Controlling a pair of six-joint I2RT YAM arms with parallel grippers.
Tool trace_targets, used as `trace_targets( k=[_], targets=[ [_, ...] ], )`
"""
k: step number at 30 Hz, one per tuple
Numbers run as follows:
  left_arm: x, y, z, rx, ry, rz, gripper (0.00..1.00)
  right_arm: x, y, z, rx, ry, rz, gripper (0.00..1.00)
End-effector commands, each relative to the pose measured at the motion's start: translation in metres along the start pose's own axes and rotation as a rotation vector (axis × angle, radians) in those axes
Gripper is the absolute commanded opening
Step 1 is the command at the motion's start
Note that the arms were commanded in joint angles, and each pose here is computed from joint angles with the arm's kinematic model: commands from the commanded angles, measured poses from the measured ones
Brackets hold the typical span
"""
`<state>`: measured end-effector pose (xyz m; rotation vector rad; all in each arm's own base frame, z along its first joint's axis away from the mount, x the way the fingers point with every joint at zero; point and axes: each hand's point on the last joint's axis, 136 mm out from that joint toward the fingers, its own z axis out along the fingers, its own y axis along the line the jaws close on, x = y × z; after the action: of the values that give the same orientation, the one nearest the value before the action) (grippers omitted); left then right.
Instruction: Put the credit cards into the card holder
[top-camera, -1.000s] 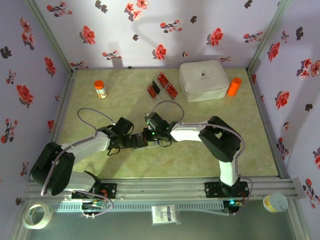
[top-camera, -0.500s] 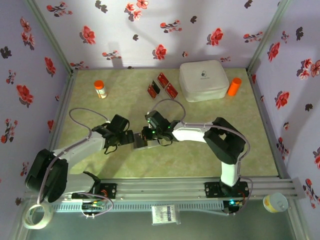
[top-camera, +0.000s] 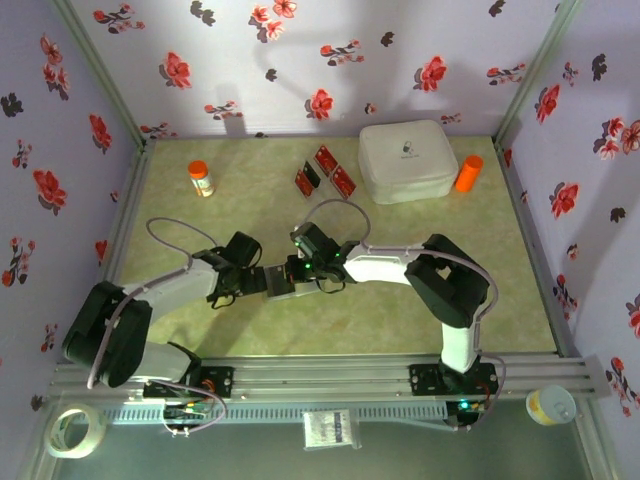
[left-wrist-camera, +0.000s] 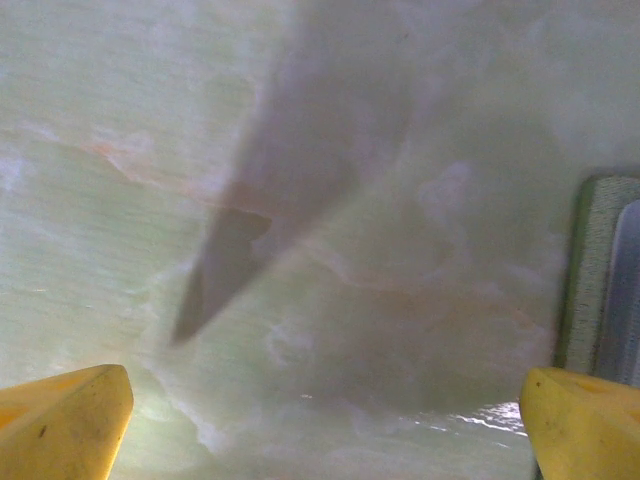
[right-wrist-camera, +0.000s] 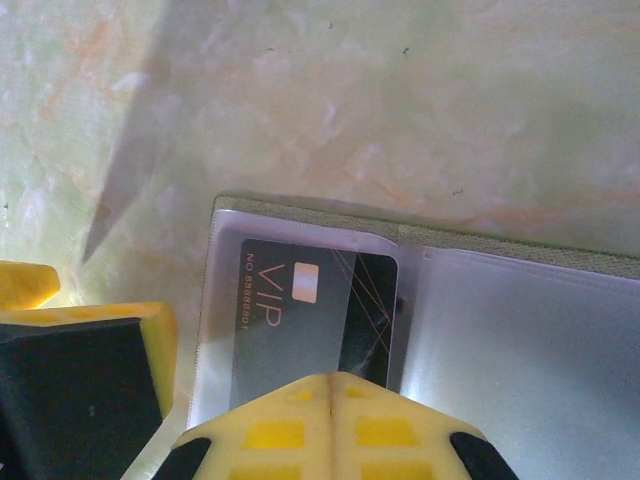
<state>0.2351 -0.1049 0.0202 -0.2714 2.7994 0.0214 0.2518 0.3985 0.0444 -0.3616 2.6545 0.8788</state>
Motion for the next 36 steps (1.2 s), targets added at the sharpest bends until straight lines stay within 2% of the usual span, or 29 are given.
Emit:
trace_targets(
  k=[1, 9, 20, 36],
  targets=[
    [0.002, 0.006, 0.006, -0.031, 0.011, 0.004, 1.00, 0.013, -0.018, 0.006, 0.055, 0.038, -0.012, 0.00],
    [0.004, 0.005, 0.012, -0.031, 0.019, 0.019, 1.00, 0.019, -0.019, 0.012, 0.059, 0.061, -0.005, 0.00],
    [0.004, 0.003, 0.014, -0.021, 0.019, 0.019, 1.00, 0.024, 0.000, 0.025, 0.015, 0.075, 0.006, 0.00],
    [-0.006, 0.000, -0.005, 0.012, -0.027, 0.006, 1.00, 0.017, 0.030, 0.020, -0.103, 0.052, 0.064, 0.00]
  ],
)
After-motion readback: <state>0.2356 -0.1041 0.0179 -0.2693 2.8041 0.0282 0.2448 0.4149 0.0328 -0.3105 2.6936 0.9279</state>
